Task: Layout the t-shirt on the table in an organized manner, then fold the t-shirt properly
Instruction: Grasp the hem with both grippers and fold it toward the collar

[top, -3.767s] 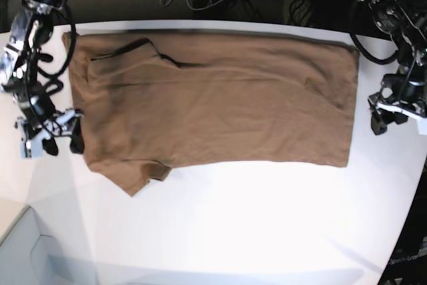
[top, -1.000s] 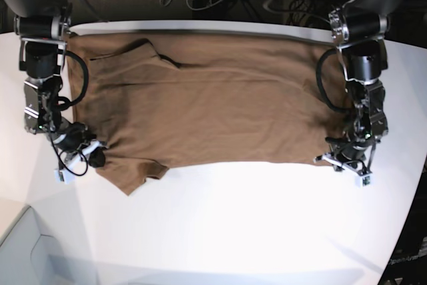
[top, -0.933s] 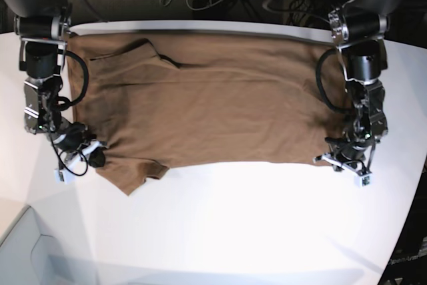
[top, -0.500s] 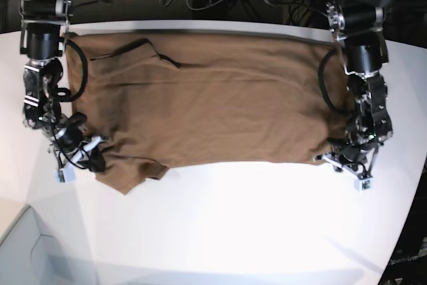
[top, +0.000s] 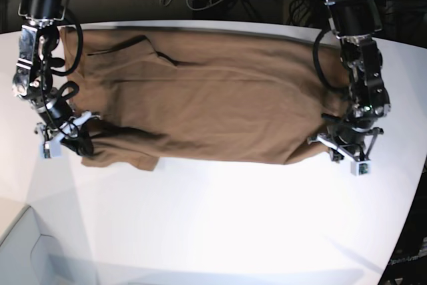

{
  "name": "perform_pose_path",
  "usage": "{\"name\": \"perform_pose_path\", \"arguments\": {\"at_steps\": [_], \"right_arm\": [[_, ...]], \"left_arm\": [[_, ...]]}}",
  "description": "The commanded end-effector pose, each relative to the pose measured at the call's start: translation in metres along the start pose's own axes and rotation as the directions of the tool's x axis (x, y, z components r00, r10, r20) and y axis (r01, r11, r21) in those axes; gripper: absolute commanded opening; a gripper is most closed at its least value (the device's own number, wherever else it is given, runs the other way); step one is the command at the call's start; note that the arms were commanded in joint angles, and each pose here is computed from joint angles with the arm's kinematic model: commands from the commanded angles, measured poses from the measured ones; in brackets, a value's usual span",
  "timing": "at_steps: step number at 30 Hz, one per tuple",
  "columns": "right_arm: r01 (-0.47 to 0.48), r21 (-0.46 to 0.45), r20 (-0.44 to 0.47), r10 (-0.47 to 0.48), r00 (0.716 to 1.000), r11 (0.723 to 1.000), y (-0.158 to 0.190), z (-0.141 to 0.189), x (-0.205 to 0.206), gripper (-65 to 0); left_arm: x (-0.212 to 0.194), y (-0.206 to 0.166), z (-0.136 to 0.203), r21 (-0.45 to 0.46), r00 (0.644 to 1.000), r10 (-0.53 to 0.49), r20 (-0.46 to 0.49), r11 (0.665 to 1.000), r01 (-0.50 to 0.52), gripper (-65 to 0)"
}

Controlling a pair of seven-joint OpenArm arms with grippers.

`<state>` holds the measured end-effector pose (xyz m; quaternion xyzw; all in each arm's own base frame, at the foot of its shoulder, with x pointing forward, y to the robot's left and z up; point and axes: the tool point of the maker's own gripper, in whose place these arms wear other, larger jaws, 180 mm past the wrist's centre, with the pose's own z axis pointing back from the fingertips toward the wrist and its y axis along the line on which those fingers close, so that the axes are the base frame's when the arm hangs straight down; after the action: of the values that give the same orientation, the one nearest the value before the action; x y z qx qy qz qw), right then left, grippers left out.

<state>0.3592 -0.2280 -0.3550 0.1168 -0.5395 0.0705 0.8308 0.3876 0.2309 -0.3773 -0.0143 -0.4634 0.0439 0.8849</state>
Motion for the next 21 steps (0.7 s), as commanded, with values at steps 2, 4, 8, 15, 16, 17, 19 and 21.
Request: {"name": "perform_pose_path", "arguments": {"at_steps": [2,4,8,15,16,17,19,21], "right_arm": [[-0.038,0.009,0.083,0.038,0.996,0.999,0.002,0.008,0.027,-65.0],[-0.06,0.017,0.093,0.059,0.994,0.998,0.009,0.015,0.03,-65.0],[-0.089,0.017,0.115,0.087,0.99,0.996,0.02,0.033,0.034,-65.0],[-0.036,-0.078,0.173,0.049,0.984,0.996,0.007,0.061,0.039,-65.0],[-0.035,-0.082,0.169,0.049,0.984,0.996,0.006,0.065,0.037,-65.0],[-0.032,-0.085,0.167,0.046,0.985,0.996,0.006,0.067,0.034,-65.0],[-0.033,-0.087,0.152,0.046,0.987,0.996,0.006,0.071,0.029,-65.0],[-0.029,-0.087,0.135,0.041,0.99,0.996,0.007,0.074,0.021,-65.0]], "left_arm": [[0.03,0.001,0.009,0.002,0.995,-0.019,0.095,1.0,0.019,-64.9],[0.032,-0.004,0.016,-0.003,0.994,-0.024,0.111,1.0,0.024,-64.9],[0.029,-0.012,0.03,-0.01,0.991,-0.035,0.132,0.999,0.036,-64.9],[0.027,-0.015,0.05,-0.008,0.986,-0.062,0.156,0.998,0.064,-64.9],[0.026,-0.015,0.052,-0.007,0.986,-0.065,0.155,0.998,0.067,-64.9],[0.025,-0.015,0.054,-0.007,0.985,-0.068,0.156,0.998,0.07,-64.9],[0.022,-0.016,0.057,-0.007,0.985,-0.072,0.154,0.997,0.074,-64.9],[0.019,-0.016,0.06,-0.006,0.986,-0.076,0.151,0.997,0.078,-64.9]]}}
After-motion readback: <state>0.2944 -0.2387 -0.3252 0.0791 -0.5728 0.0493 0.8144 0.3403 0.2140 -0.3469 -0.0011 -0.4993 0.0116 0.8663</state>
